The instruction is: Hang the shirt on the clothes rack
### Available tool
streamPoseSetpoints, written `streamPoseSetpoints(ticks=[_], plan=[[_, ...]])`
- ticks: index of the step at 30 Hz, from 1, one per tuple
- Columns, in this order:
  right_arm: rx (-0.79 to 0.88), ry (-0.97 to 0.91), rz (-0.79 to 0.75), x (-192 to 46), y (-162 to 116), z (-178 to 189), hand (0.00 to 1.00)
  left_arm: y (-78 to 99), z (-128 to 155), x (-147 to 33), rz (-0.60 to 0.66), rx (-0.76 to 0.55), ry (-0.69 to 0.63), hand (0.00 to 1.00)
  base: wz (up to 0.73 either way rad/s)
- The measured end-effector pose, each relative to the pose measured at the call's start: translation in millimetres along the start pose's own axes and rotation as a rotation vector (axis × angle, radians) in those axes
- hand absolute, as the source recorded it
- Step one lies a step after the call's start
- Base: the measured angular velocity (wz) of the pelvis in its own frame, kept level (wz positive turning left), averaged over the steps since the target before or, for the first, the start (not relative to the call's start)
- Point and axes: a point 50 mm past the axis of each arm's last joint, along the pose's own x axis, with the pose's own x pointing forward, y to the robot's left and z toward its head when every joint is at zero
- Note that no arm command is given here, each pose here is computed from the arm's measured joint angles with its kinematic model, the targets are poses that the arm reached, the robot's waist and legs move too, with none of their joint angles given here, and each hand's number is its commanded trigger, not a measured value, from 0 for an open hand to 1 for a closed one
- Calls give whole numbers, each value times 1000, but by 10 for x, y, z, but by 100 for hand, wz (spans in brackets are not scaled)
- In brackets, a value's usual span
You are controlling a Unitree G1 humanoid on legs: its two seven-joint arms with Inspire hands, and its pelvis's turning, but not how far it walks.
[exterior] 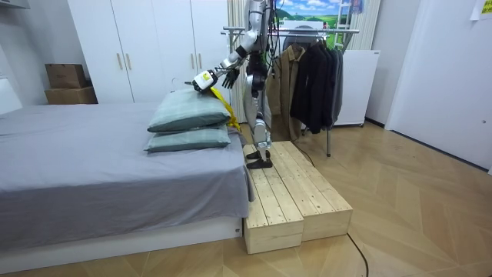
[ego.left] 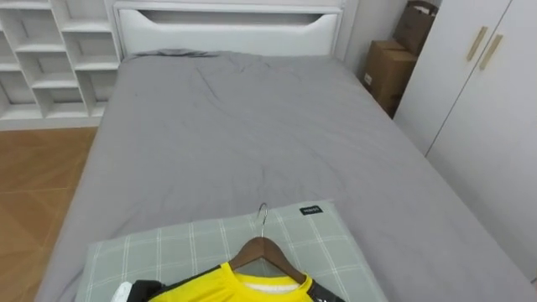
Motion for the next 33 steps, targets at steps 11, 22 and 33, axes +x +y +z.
streamPoseSetpoints(ticks=[11, 22, 33], plan=[[-143, -309, -25, -29, -9, 701, 0, 78, 400, 20, 28, 209, -226, 100, 2], [-217, -501, 7, -143, 114, 1105, 0, 143, 610, 0, 88, 262, -336, 100, 0], [-234, -719, -1, -368, 156, 1538, 0, 142, 991, -113, 147, 373, -576, 100, 0]])
